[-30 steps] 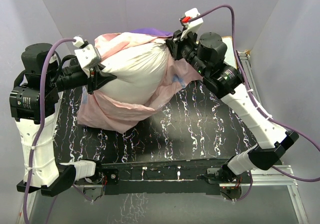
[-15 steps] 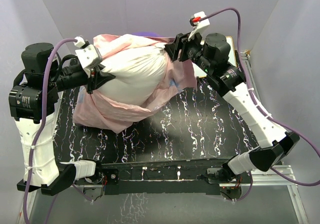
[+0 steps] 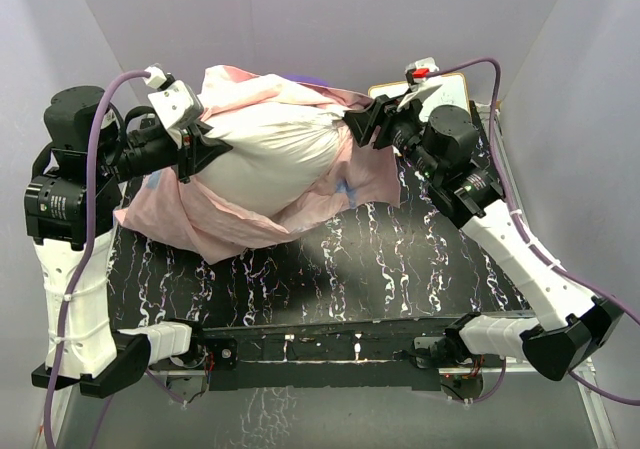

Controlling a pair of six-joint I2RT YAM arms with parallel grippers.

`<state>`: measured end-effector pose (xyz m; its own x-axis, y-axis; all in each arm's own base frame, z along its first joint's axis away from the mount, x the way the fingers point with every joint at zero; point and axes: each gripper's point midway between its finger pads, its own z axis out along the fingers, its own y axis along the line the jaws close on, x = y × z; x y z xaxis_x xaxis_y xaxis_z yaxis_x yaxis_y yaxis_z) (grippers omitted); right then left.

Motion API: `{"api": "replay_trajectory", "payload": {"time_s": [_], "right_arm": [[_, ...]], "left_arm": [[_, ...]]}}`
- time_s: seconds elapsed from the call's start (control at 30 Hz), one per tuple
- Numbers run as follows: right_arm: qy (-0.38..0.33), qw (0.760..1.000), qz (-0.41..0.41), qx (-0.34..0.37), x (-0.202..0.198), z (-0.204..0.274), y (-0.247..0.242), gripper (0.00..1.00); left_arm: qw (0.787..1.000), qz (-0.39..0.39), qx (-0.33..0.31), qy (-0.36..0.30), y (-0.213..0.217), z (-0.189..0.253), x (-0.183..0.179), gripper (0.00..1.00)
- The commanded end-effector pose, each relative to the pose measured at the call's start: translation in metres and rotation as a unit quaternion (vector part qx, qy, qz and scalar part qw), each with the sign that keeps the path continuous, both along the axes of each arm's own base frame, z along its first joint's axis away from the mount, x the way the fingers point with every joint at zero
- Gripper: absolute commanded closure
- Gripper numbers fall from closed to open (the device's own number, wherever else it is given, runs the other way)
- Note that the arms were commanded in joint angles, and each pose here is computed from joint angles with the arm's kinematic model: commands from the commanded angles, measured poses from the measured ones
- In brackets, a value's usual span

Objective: Remove the pillowcase from the pillow

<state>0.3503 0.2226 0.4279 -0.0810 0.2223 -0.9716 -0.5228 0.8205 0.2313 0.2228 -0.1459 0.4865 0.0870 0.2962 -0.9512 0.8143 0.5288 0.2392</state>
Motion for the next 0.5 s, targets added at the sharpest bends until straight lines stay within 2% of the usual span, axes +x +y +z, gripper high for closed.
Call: {"api": "replay_trajectory", "payload": {"time_s": [0.0, 0.1, 0.2, 0.27, 0.4, 0.47], "right_arm": [[0.073, 0.960, -0.263, -0.065, 0.051, -0.064, -0.123, 0.71], [0.082, 0.972, -0.216, -0.045, 0.050, -0.058, -0.116, 0.47], [0.047, 0.997, -0.061, 0.006, 0.022, -0.019, -0.073, 0.38], [0.011, 0.999, 0.025, 0.033, -0.004, 0.009, -0.052, 0.29], [-0.024, 0.995, 0.084, 0.058, -0.040, 0.045, -0.044, 0.25], [-0.023, 0.993, 0.105, 0.050, -0.050, 0.041, -0.041, 0.23]], "left_arm": [[0.989, 0.040, -0.023, -0.140, 0.018, 0.071, -0.035, 1.00], [0.990, 0.041, -0.013, -0.135, 0.020, 0.066, -0.035, 1.00], [0.991, 0.040, -0.012, -0.129, 0.019, 0.062, -0.033, 1.00], [0.991, 0.039, -0.015, -0.125, 0.018, 0.061, -0.027, 1.00], [0.992, 0.044, -0.020, -0.113, 0.016, 0.058, -0.013, 1.00], [0.992, 0.051, -0.026, -0.111, 0.016, 0.059, -0.005, 1.00]]}}
